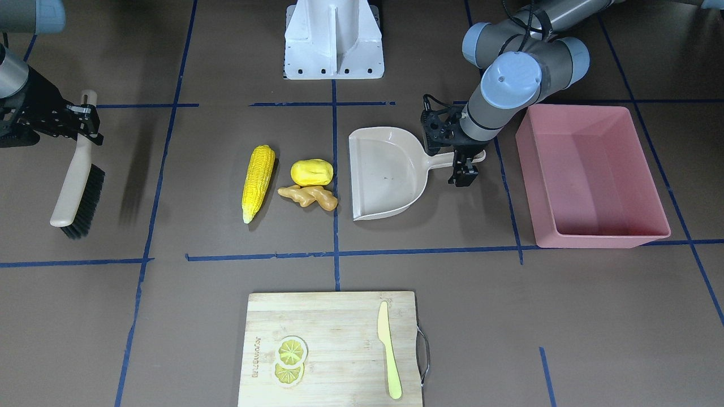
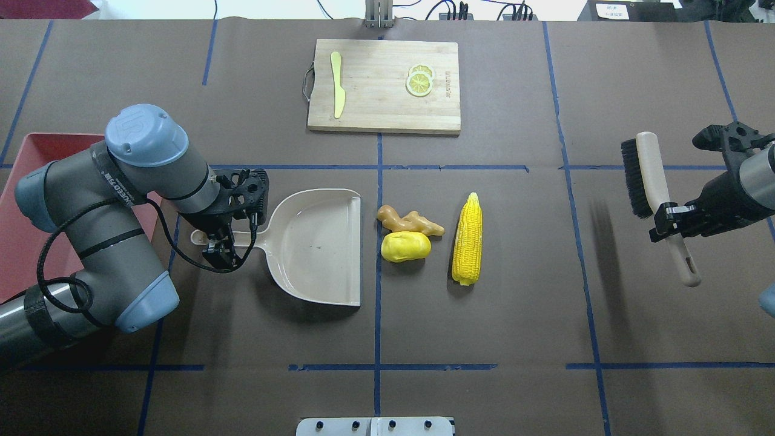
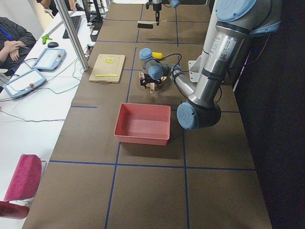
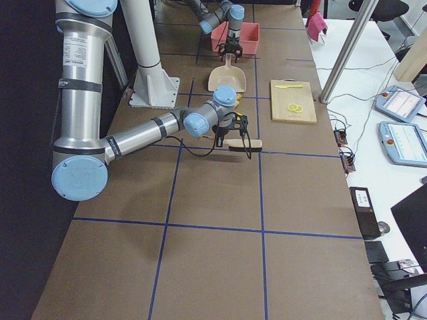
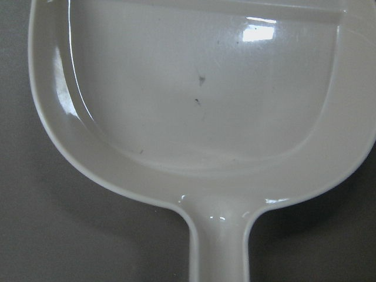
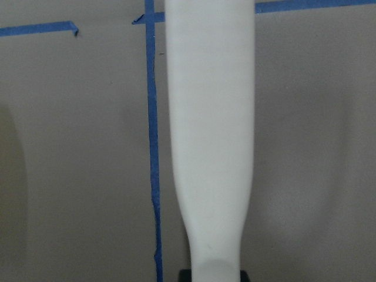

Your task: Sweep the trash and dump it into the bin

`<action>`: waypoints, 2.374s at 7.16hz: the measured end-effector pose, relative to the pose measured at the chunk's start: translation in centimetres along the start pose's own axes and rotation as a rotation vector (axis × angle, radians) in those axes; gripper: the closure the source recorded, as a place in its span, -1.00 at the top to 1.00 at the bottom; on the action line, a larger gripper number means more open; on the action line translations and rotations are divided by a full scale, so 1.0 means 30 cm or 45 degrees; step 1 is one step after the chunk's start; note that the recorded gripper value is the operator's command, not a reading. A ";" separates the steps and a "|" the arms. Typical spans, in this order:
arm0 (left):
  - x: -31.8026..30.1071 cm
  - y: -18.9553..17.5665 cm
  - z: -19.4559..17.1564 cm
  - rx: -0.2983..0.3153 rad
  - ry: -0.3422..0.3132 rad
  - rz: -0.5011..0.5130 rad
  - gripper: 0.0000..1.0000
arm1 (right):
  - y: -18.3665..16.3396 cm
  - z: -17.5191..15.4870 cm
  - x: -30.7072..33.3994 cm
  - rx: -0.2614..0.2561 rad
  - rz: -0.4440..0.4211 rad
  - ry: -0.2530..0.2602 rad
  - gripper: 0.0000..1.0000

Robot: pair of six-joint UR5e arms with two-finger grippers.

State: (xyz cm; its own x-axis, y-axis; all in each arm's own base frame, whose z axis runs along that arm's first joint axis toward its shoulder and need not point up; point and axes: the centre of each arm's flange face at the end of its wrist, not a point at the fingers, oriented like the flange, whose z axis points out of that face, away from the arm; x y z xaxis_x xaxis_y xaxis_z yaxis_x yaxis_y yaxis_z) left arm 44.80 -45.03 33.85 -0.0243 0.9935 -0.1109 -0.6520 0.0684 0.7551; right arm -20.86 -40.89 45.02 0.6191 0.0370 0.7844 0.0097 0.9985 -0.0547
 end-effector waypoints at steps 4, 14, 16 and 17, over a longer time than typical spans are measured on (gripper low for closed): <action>-0.016 0.024 0.025 -0.055 -0.063 -0.005 -0.86 | 0.002 0.003 -0.012 -0.003 0.007 -0.005 -1.00; -0.002 -0.055 -0.011 -0.168 -0.125 -0.020 -1.00 | 0.067 0.132 -0.223 -0.076 0.031 -0.009 -1.00; 0.009 -0.073 -0.006 -0.178 -0.115 -0.018 -1.00 | 0.109 0.198 -0.340 -0.114 0.041 0.019 -1.00; 0.019 -0.083 0.003 -0.182 -0.109 -0.013 -0.99 | 0.120 0.226 -0.418 -0.135 0.042 0.059 -1.00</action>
State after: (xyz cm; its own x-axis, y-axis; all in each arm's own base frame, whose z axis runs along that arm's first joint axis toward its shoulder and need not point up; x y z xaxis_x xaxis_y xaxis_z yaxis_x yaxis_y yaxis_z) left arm 46.47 -44.62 31.95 0.0435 0.9974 -0.0579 -0.7532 0.0708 0.6540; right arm -33.91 -37.47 39.19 0.6560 0.0654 0.7519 0.0705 0.9866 -0.1472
